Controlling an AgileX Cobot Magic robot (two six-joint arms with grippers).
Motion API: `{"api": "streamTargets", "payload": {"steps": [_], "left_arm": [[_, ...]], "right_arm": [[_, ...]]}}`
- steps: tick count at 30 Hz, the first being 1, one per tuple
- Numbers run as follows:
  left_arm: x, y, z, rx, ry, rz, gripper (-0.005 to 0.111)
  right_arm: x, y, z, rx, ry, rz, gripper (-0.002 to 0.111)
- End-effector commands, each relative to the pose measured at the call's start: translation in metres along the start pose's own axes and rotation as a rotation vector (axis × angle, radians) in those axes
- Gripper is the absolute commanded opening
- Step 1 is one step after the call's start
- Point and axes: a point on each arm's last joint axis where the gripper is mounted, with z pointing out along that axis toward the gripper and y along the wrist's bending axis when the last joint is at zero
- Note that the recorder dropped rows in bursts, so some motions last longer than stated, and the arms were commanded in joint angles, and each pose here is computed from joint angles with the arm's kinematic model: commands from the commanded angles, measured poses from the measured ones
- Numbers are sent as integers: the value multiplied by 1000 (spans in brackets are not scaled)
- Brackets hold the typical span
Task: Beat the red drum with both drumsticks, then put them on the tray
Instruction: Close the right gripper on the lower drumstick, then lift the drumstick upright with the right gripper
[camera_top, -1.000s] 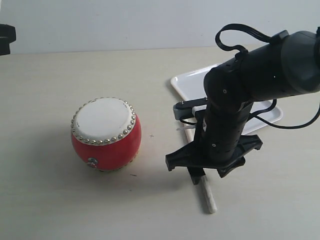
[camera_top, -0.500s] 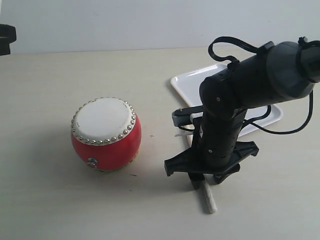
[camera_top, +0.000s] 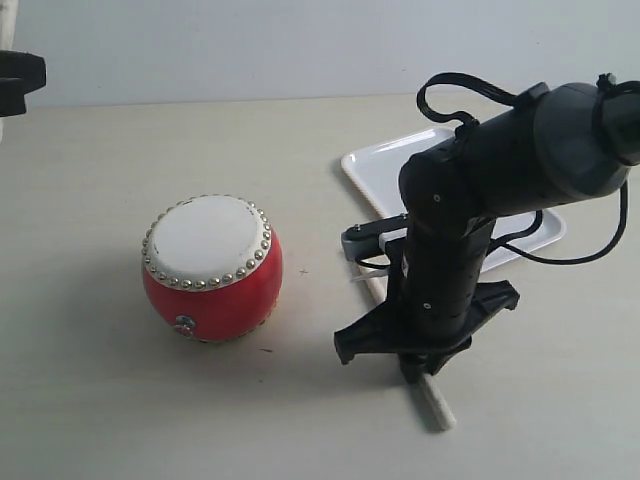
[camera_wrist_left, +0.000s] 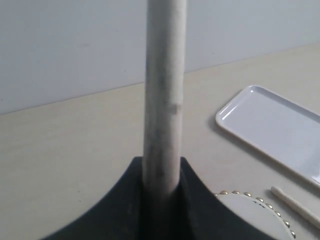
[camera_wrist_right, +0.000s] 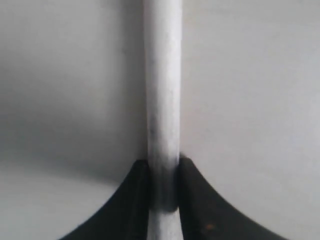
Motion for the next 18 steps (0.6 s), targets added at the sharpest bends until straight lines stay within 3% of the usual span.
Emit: {"api": "streamTargets", "payload": {"steps": [1, 4, 8, 10, 14, 18], "left_arm": [[0, -9, -3, 99, 2, -9, 0], [-2, -20, -6, 206, 3, -3, 0], [-5, -20, -10, 194, -13, -21, 0], [-10, -12, -10, 99, -37, -17, 0], [-28, 17, -9, -203, -107, -16, 0], [-40, 34, 3, -317, -119, -34, 0]], "right_arm": [[5, -3, -28, 5, -54, -189, 0], [6, -6, -57, -38, -149, -321, 0], [-7, -31, -105, -121, -325, -313, 0], [-17, -47, -123, -167, -404, -311, 0], [-36, -71, -151, -273, -549, -325, 0], [-59, -87, -171, -484, -704, -314, 0]]}}
